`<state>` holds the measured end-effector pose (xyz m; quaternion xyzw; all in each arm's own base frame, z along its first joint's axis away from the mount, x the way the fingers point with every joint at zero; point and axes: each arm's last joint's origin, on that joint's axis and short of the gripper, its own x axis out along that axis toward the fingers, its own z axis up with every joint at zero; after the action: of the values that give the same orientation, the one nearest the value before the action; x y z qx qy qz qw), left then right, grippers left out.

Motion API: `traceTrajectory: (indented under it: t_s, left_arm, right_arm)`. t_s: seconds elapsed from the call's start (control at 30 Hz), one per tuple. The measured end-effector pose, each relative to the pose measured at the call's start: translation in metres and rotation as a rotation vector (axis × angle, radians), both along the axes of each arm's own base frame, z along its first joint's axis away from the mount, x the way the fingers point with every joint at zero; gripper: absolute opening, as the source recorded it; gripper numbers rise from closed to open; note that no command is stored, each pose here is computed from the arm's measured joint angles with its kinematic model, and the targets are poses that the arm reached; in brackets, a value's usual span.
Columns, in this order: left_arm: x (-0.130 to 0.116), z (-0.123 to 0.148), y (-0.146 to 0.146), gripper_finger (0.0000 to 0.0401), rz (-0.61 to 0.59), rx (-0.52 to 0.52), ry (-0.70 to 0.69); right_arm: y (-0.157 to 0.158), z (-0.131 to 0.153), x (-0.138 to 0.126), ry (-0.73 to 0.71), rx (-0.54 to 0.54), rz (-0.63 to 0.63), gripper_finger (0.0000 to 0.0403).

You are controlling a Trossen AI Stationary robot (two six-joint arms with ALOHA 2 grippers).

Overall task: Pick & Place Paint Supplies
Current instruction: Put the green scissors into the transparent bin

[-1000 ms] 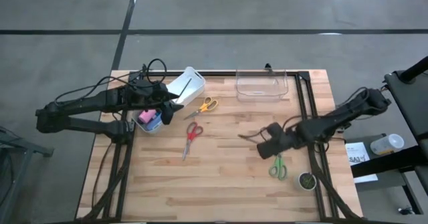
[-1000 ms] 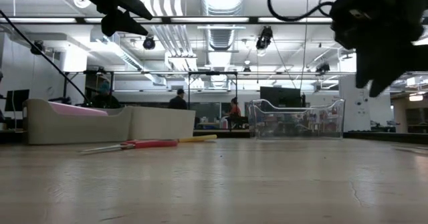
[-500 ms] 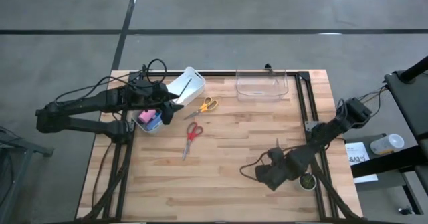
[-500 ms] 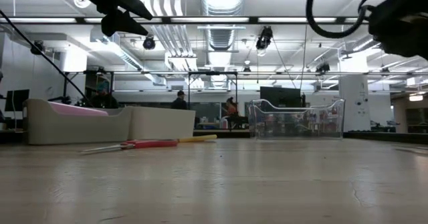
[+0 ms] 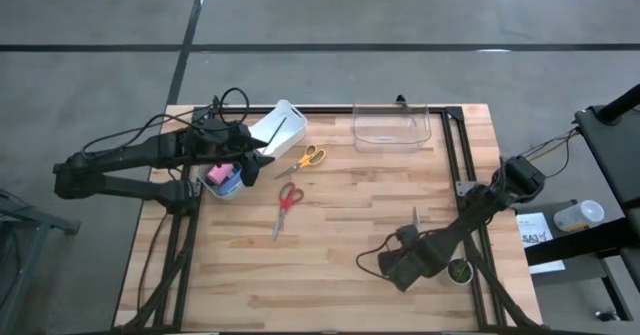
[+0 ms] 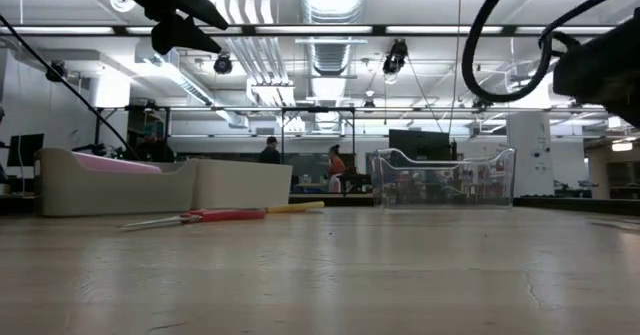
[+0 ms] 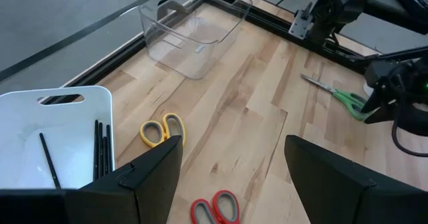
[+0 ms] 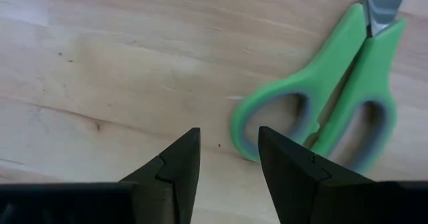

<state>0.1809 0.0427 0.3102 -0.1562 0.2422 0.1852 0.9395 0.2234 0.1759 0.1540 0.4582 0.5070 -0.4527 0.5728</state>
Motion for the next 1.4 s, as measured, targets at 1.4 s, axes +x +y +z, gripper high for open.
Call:
traceTrajectory:
  t_s: [1.4]
  left_arm:
    - [0.0, 0.0, 0.0, 0.0271, 0.0, 0.0, 0.0]
  right_arm:
    - [0.002, -0.017, 0.002, 0.03, -0.025, 0.045, 0.0035]
